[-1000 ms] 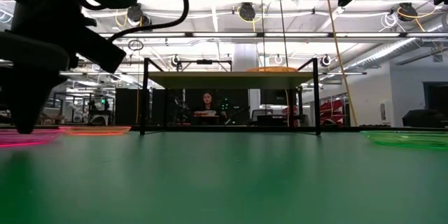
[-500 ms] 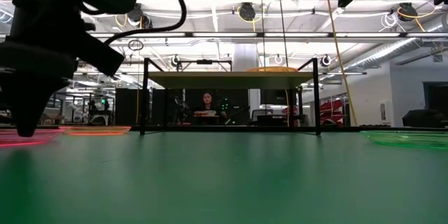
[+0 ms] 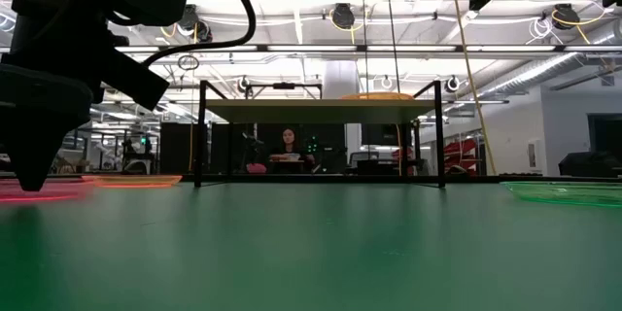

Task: Place and stack plates onto a shelf
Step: Stack the pink plate on top of the orange plate on the shelf

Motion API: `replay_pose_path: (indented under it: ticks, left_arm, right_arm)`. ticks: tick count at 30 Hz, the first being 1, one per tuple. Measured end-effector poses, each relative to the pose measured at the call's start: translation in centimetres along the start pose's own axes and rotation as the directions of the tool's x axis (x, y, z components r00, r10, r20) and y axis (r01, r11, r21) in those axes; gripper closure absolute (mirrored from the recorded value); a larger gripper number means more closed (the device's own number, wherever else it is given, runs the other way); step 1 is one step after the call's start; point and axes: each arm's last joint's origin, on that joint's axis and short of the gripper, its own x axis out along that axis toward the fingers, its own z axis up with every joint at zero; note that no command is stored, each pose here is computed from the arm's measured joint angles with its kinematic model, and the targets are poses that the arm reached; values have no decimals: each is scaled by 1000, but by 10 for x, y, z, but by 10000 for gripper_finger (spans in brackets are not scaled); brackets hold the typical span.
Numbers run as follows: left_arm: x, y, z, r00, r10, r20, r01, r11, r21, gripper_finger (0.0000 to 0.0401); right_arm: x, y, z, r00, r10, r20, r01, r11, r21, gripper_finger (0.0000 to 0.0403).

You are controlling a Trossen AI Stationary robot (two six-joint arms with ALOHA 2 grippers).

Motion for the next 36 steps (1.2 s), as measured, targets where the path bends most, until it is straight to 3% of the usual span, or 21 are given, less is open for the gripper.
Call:
replay_pose_path:
  ticks: [7,12,19,26,31,36]
  left_arm:
    - [-5,-1,4,1000,-16,6,15,995,94,396]
    - [-27,-3,10,1000,-22,18,18,983,181,397]
    - [-71,-18,24,972,-99,214,12,926,376,397]
    - [-115,-21,38,875,-79,477,-206,831,516,397]
    - [-141,-12,56,765,0,644,-424,752,504,398]
    - [-151,4,92,676,36,736,-592,622,513,398]
  right_arm:
    - [0,0,0,1000,0,0,0,1000,0,303]
    - [0,0,0,1000,0,0,0,1000,0,303]
    - [0,0,0,1000,0,-1,0,1000,-17,303]
    - [0,1,-5,999,9,-52,-11,999,-52,303]
    - [0,-1,-8,994,-54,-93,46,996,-79,303]
    - [-1,-2,-6,996,-64,-69,59,996,-72,303]
